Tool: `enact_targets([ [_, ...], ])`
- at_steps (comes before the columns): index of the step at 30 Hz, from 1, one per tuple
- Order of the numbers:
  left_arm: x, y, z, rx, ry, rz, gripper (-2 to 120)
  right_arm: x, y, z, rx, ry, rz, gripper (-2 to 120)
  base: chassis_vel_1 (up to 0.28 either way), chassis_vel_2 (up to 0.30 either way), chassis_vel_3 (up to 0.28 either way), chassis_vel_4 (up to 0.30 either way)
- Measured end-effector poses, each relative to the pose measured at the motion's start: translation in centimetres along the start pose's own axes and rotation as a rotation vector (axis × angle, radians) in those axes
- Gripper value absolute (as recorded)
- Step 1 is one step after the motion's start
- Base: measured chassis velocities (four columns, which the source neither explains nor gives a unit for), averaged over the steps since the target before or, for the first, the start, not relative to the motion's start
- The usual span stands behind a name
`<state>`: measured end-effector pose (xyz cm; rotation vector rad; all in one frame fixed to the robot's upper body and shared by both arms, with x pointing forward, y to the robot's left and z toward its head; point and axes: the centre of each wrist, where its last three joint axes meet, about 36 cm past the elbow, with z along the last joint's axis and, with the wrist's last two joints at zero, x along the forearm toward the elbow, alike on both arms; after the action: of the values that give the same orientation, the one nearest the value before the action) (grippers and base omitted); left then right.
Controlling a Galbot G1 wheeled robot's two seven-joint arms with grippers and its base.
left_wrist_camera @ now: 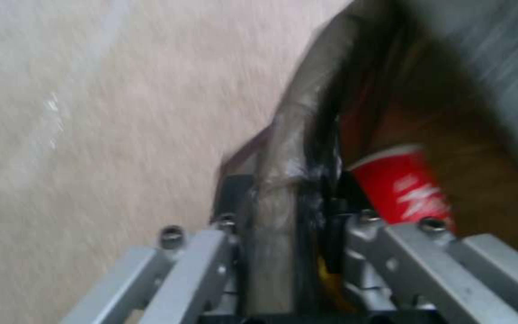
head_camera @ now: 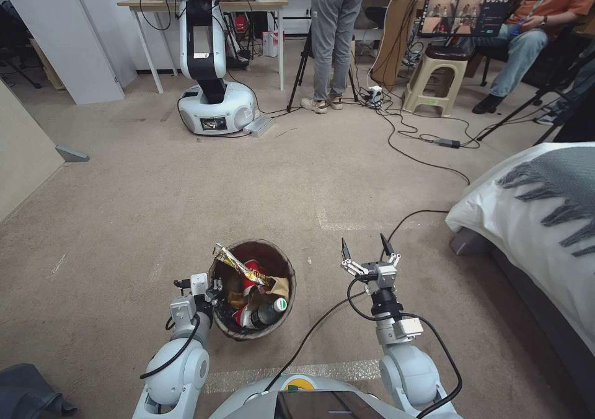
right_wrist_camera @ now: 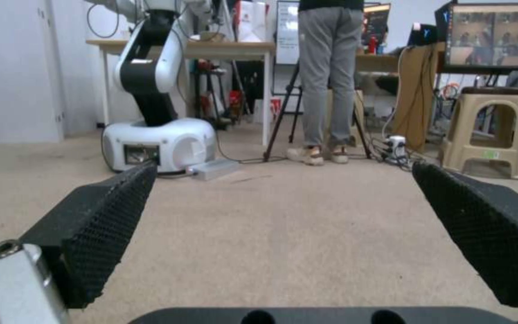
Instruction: Pick up the trash bin, then pick up the garbage from the floor and place it into the trash bin.
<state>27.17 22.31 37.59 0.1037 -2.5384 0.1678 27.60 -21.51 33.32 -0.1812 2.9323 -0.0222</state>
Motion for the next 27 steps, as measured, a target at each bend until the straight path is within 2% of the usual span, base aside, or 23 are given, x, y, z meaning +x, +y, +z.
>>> enact_targets([
  [3,-0.1,0.0,0.2,0.007,0.009,0.009,26,0.0,0.0,0.0,0.000,0.000,0.000,100,0.000,0.000,0.000,0.000],
  [6,-0.3,-0.2,0.3,0.013,0.005,0.032,43,0.1,0.0,0.1,0.001,0.002,-0.003,100,0.000,0.000,0.000,0.000],
  [7,-0.3,-0.2,0.3,0.013,0.005,0.032,43,0.1,0.0,0.1,0.001,0.002,-0.003,100,0.000,0.000,0.000,0.000],
  [10,-0.3,-0.2,0.2,0.014,-0.003,0.031,59,0.1,0.0,0.1,0.000,0.001,-0.006,100,0.000,0.000,0.000,0.000],
  [12,-0.3,-0.2,0.2,0.014,-0.005,0.031,61,0.1,0.0,0.1,0.000,0.000,-0.007,100,0.000,0.000,0.000,0.000],
  [13,-0.4,-0.2,0.1,0.015,-0.010,0.032,68,0.1,0.1,0.1,0.000,0.001,-0.009,100,0.000,0.000,0.000,0.000],
  [14,-0.4,-0.2,0.1,0.015,-0.010,0.032,68,0.1,0.1,0.1,0.000,0.001,-0.009,100,0.000,0.000,0.000,0.000],
  [16,-0.4,-0.2,-0.1,0.016,-0.017,0.032,78,0.2,0.1,0.2,-0.001,0.001,-0.012,100,0.000,0.000,0.000,0.000],
  [17,-0.4,-0.2,-0.1,0.016,-0.017,0.032,78,0.2,0.1,0.2,-0.001,0.001,-0.012,100,0.000,0.000,0.000,0.000],
  [20,-0.4,-0.2,-0.4,0.017,-0.029,0.031,93,0.3,0.2,0.3,-0.002,0.002,-0.017,100,0.000,0.000,0.000,0.000],
  [27,-0.2,-0.3,-0.7,0.016,-0.043,0.030,100,0.3,0.2,0.3,-0.002,0.000,-0.027,100,0.000,0.000,0.000,0.000],
])
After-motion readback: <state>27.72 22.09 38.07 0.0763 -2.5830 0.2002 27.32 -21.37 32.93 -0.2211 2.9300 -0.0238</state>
